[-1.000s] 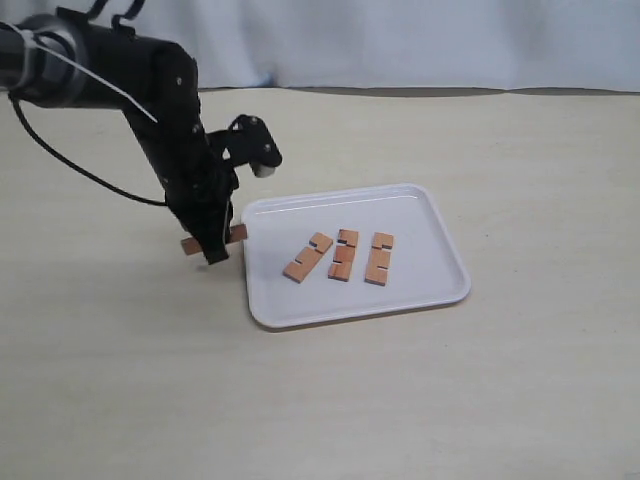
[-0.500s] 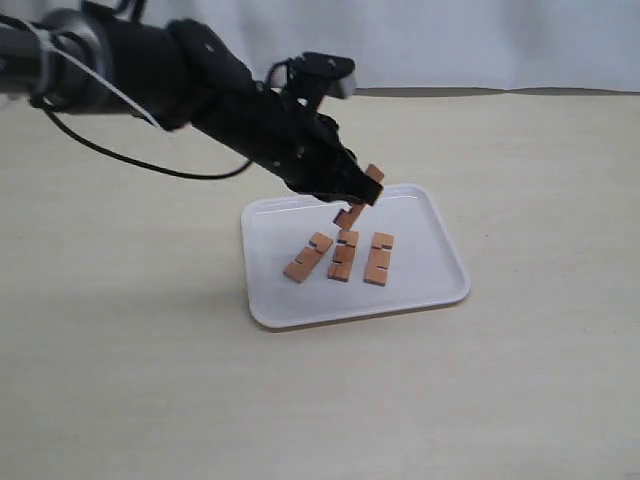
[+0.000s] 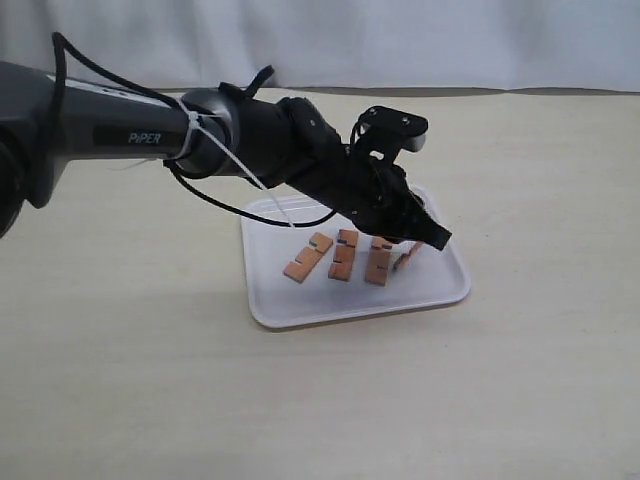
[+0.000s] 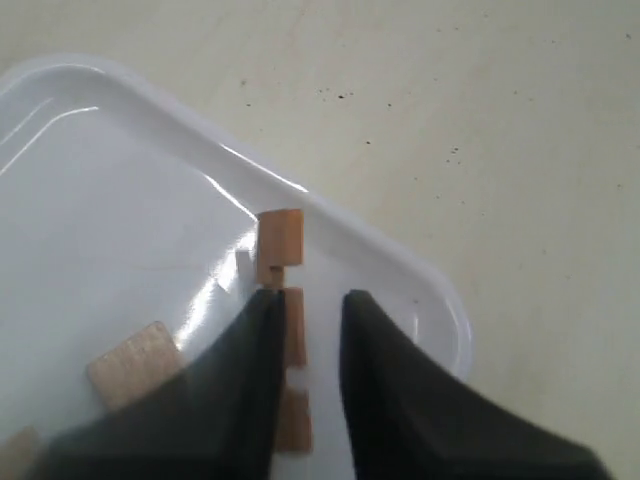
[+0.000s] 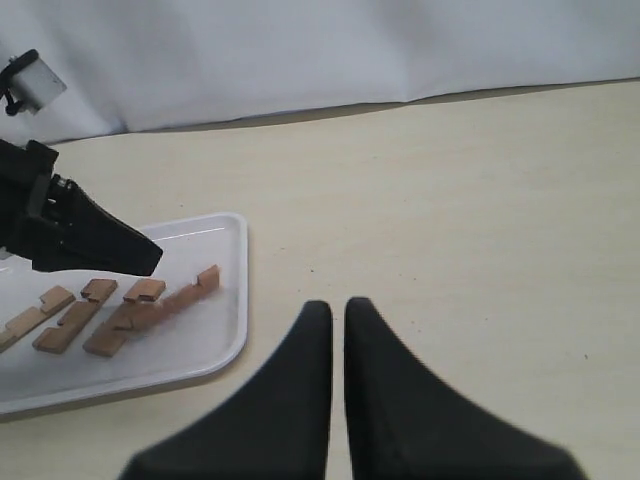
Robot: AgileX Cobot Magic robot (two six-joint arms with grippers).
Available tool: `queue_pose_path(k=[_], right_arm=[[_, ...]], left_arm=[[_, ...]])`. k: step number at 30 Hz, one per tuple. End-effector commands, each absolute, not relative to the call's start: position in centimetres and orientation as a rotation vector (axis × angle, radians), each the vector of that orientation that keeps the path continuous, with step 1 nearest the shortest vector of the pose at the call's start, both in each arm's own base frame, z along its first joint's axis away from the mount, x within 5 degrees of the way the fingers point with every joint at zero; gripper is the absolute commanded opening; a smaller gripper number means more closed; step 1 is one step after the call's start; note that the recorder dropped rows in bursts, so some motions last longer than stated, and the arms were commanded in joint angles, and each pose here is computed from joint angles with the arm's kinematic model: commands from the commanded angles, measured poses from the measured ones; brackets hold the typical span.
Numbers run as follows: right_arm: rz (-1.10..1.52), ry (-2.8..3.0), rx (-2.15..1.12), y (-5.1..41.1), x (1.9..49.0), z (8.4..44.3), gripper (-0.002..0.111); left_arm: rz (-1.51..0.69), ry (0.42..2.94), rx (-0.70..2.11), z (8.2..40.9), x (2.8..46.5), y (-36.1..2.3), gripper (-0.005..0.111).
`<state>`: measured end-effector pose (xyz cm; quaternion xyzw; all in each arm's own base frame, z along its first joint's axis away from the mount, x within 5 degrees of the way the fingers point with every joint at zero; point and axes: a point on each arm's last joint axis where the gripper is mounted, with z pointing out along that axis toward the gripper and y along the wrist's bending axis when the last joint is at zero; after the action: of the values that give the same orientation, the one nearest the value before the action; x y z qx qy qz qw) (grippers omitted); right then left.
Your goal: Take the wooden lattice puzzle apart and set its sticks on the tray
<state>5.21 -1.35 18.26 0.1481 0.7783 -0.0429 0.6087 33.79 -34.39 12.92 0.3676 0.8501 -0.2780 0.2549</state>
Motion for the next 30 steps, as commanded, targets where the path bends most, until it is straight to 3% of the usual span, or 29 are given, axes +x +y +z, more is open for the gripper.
queue_pose_path(k=[1,4,10,12,15,16,18,30], right_arm=[[-0.106,1.796,0.334,-1.4,5.2,18.2,0.004],[-0.106,1.796,0.334,-1.4,5.2,18.2,0.004],[-0.106,1.796,0.334,-1.4,5.2,18.2,0.004],[-0.106,1.796,0.334,-1.4,5.2,18.2,0.004],[-0.106,1.796,0.334,-1.4,5.2,18.2,0.004],[-0.106,1.796,0.334,-1.4,5.2,18.2,0.004],[-0.106,1.796,0.334,-1.4,5.2,18.2,0.004],[-0.106,1.796,0.334,-1.4,5.2,18.2,0.004]], left_arm=[[-0.756,2.299,0.965,13.2,34.1,-34.7,0.052],[-0.789,2.284,0.964,14.3,34.1,-34.9,0.068],[-0.764,2.233,0.993,21.6,33.9,-33.3,0.067],[-0.578,2.3,0.973,23.7,34.3,-30.7,0.053],[-0.236,2.544,0.993,24.4,34.5,-25.8,0.007],[-0.182,2.622,1.012,24.4,34.4,-24.5,0.0],[-0.151,2.744,0.981,24.7,34.2,-21.8,0.0],[0.006,2.939,0.368,24.9,29.0,-3.0,0.0]])
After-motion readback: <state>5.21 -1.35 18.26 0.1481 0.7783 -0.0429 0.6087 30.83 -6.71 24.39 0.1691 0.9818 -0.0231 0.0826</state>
